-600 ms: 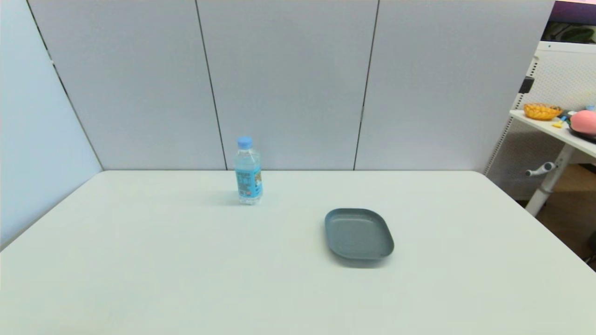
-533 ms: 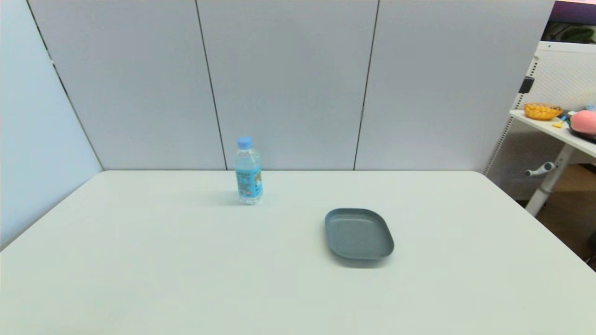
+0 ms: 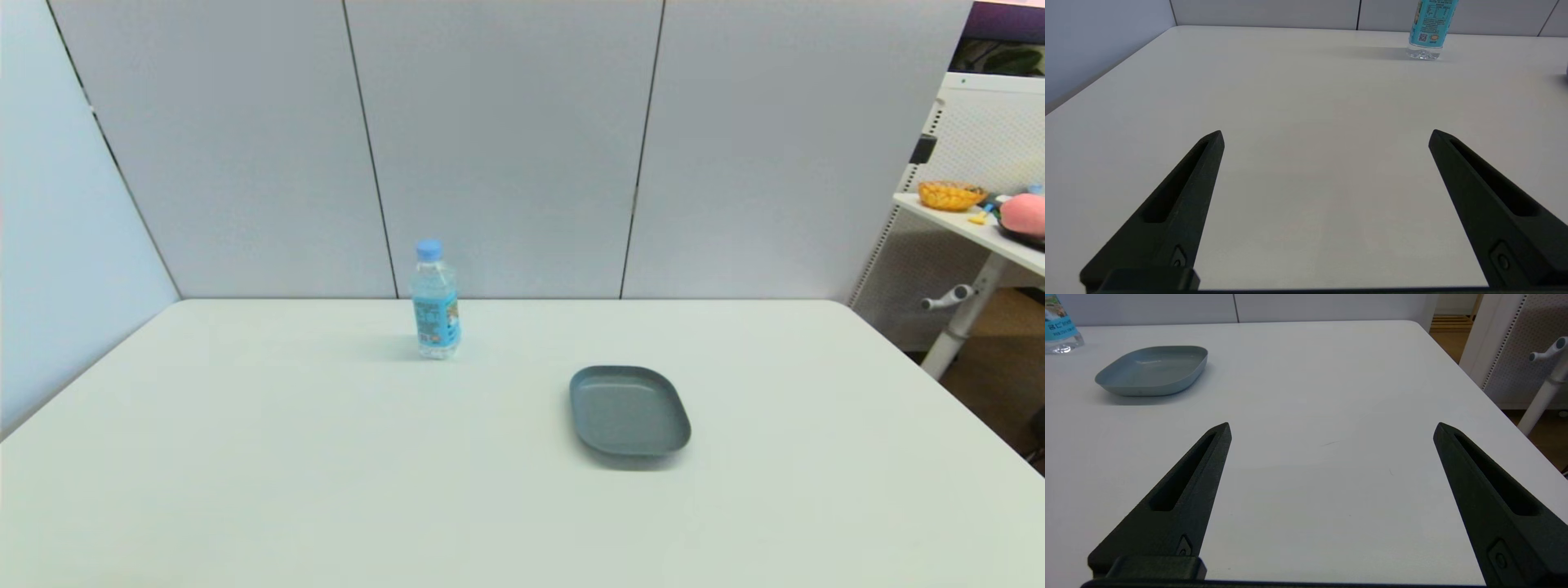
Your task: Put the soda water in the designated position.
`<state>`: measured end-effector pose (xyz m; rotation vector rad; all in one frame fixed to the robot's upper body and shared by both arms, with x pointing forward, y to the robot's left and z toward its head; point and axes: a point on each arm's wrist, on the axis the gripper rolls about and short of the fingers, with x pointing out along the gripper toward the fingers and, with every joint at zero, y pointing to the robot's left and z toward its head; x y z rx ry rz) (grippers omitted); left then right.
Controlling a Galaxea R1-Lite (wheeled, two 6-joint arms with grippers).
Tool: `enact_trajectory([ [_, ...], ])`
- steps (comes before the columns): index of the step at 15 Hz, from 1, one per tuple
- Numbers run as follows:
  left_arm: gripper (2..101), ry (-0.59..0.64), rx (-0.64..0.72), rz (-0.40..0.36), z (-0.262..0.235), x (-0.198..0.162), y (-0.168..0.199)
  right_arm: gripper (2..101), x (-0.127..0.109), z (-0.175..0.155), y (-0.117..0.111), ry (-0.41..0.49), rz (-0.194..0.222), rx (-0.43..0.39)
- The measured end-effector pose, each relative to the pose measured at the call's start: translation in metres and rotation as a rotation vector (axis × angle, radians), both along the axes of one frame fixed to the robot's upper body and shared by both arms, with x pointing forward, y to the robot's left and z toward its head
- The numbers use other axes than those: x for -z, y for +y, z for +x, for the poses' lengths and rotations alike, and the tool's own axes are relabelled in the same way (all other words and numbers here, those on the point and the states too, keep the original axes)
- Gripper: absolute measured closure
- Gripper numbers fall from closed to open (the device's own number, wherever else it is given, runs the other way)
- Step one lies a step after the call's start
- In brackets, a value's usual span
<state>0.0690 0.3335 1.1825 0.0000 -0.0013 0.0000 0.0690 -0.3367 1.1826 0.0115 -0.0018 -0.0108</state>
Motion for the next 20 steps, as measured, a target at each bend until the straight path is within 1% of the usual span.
enact_trajectory([
  [11,2.0,0.012,0.0,0.004,0.001,-0.002,0.0,4.3,0.0,0.0,0.0,0.0,0.0,0.0],
  [14,2.0,0.013,0.05,0.015,0.004,-0.036,-0.001,4.3,0.0,0.0,0.0,0.0,0.0,0.0],
  [16,2.0,0.038,0.114,0.047,0.015,-0.061,-0.002,4.3,0.0,0.0,0.0,0.0,0.0,0.0],
  [20,2.0,0.098,0.258,0.112,0.061,-0.104,-0.007,4.3,0.0,0.0,0.0,0.0,0.0,0.0],
])
